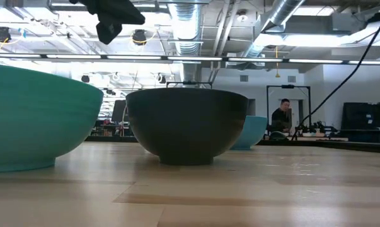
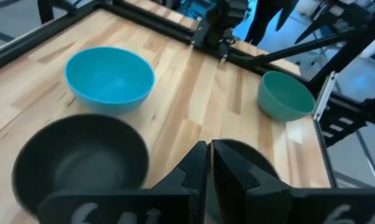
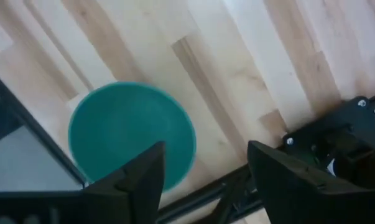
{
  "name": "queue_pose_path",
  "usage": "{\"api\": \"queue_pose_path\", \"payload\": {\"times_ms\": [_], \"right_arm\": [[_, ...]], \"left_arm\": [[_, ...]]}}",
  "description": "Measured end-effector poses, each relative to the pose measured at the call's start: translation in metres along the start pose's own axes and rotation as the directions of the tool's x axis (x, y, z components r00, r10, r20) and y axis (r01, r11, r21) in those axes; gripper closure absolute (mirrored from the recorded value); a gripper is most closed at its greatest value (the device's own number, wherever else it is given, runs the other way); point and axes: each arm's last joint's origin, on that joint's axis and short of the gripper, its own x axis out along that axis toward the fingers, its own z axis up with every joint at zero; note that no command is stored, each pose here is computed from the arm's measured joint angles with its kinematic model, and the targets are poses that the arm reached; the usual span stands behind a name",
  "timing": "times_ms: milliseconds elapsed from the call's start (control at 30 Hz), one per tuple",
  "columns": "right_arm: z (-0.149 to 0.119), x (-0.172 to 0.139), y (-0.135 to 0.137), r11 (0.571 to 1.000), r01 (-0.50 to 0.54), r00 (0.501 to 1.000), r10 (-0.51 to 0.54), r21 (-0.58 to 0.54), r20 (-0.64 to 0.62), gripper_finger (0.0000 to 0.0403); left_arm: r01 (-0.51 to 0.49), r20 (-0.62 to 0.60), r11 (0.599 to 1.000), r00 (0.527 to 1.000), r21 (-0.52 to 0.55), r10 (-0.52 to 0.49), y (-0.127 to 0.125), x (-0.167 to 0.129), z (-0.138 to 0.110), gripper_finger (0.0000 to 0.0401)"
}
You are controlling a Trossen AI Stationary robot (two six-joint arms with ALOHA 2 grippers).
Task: Nest bowls inside each other
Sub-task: Stack the green bowl on top of the black bowl
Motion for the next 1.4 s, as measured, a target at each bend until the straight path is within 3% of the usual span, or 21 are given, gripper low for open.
{"api": "queue_pose_path", "payload": {"times_ms": [233, 433, 600, 900, 1100, 1267, 1400], "right_arm": [[-0.026, 0.026, 0.037, 0.994, 0.082, 0.997, -0.082, 0.072, -0.003, 0.0147], [-0.026, 0.055, 0.063, 0.982, 0.148, 0.989, -0.147, 0.113, -0.013, 0.0147], [-0.025, 0.067, 0.069, 0.975, 0.189, 0.982, -0.188, 0.117, -0.019, 0.0147], [-0.040, 0.076, 0.056, 0.924, 0.252, 0.965, -0.261, 0.287, -0.009, 0.0147], [-0.045, 0.076, 0.036, 0.945, 0.111, 0.992, -0.124, 0.308, 0.022, 0.0156], [-0.047, 0.090, 0.005, 0.932, -0.136, 0.989, 0.150, 0.337, -0.016, 0.0194], [-0.049, 0.090, -0.023, 0.928, -0.102, 0.994, 0.107, 0.359, 0.006, 0.0231]], "left_arm": [[-0.030, -0.008, 0.997, 0.999, 0.077, 0.031, 0.001, 0.003, -0.002, 0.0387], [-0.036, -0.010, 0.992, 0.999, 0.117, 0.038, 0.001, 0.003, -0.002, 0.0387], [-0.030, -0.032, 0.991, 0.999, 0.133, 0.035, 0.002, 0.003, -0.004, 0.0387], [-0.024, -0.062, 0.979, 0.997, 0.203, 0.038, 0.000, 0.010, -0.008, 0.0387], [0.026, -0.102, 0.971, 0.995, 0.240, -0.001, -0.003, 0.030, -0.013, 0.0387], [0.062, -0.131, 0.970, 0.991, 0.234, -0.032, -0.004, 0.049, -0.018, 0.0387], [0.059, -0.134, 0.973, 0.991, 0.224, -0.029, -0.004, 0.058, -0.021, 0.0387]]}}
